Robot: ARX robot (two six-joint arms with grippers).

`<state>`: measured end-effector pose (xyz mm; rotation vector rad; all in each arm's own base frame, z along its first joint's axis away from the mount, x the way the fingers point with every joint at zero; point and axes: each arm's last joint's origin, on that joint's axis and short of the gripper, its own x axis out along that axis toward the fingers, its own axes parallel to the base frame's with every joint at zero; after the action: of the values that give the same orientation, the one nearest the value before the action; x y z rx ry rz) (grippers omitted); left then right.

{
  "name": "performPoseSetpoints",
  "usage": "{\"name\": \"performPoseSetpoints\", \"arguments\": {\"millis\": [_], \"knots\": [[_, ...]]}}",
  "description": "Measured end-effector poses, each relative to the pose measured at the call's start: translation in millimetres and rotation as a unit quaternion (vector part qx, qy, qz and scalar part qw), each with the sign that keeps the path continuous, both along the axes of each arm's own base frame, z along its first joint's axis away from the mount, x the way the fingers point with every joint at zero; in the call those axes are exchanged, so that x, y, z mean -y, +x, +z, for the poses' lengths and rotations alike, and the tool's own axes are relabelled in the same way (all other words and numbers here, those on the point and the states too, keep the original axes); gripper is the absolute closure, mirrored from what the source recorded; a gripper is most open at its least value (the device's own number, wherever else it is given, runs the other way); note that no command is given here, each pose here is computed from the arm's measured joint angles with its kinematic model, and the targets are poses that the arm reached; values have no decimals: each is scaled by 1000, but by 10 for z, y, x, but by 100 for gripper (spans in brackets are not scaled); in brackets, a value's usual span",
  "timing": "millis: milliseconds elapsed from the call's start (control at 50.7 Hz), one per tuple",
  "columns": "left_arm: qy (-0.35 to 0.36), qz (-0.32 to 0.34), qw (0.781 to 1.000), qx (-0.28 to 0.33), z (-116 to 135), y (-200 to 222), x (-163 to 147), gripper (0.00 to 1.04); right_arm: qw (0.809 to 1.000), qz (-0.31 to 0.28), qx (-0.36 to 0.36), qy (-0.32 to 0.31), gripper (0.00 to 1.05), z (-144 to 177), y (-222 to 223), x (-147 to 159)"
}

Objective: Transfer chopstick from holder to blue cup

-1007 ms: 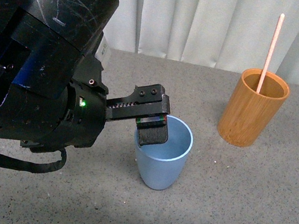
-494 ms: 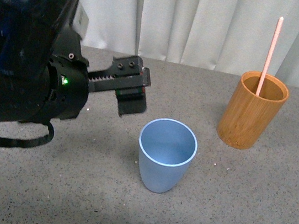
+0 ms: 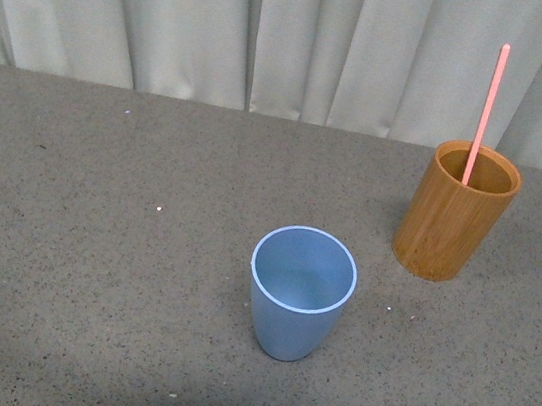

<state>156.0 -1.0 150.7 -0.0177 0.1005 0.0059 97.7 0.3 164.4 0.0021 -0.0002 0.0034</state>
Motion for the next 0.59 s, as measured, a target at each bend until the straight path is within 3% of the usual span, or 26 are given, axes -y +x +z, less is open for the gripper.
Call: {"name": "performPoseSetpoints", "arguments": {"millis": [237, 592], "knots": [[4, -4, 999, 40, 169, -550, -7, 101, 1000, 0, 0, 0, 10, 0, 0, 0], [5, -4, 998, 59, 193, -593, -8, 101, 1000, 0, 0, 0, 10, 0, 0, 0]]}}
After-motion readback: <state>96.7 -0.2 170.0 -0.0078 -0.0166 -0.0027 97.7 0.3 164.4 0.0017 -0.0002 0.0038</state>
